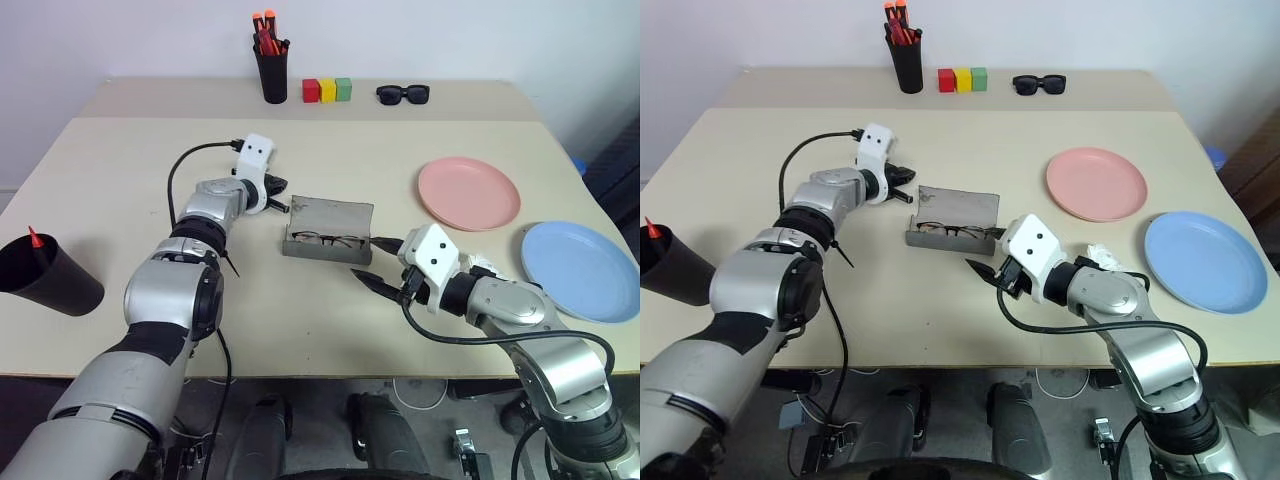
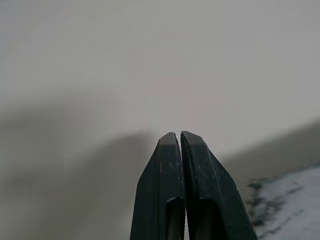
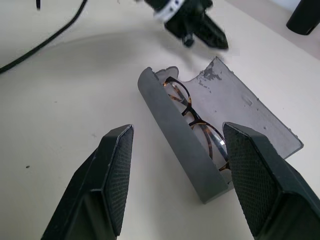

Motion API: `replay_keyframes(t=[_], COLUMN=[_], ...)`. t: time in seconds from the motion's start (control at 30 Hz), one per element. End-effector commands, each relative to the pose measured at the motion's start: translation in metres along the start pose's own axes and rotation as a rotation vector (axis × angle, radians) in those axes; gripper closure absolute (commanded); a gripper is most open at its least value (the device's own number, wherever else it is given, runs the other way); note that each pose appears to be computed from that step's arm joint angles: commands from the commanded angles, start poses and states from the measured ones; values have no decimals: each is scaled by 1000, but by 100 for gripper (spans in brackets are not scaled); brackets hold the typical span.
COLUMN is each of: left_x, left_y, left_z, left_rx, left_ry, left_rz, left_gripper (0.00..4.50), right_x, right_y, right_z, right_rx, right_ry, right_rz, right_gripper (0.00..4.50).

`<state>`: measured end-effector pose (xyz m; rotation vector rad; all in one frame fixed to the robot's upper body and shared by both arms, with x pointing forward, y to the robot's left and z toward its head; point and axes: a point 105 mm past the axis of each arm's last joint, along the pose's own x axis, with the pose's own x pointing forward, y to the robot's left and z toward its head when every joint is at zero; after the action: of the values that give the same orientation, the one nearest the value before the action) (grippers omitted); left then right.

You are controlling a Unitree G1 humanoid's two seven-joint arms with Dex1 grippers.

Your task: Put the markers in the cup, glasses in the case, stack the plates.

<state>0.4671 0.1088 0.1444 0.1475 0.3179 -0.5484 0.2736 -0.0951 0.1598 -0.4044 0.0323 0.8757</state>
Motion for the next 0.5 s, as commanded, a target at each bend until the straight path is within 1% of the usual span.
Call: replay_keyframes(t=[0.03,0.17,0.3,0.5], left_x=[-1,-7,-19,-34], left_y=[-8,-17,-25,-32], left_z=[5,1,-4,-14], left_rx=[28,35,31,60], left_ry=[-23,-25,-30,-32], left_rz=[-81,-216,-386,-540], left_gripper=[442,442,442,442], right_x=[-1,-3,-4,-3], right_y=[3,4,5,5], right_z=[11,10,9,9], right_rx=[-20,-13,-8,-6], right_ry=[-42,-38,-37,-38], right_rz=[-3,-14,-19,-13], right_gripper=[165,165,165,165])
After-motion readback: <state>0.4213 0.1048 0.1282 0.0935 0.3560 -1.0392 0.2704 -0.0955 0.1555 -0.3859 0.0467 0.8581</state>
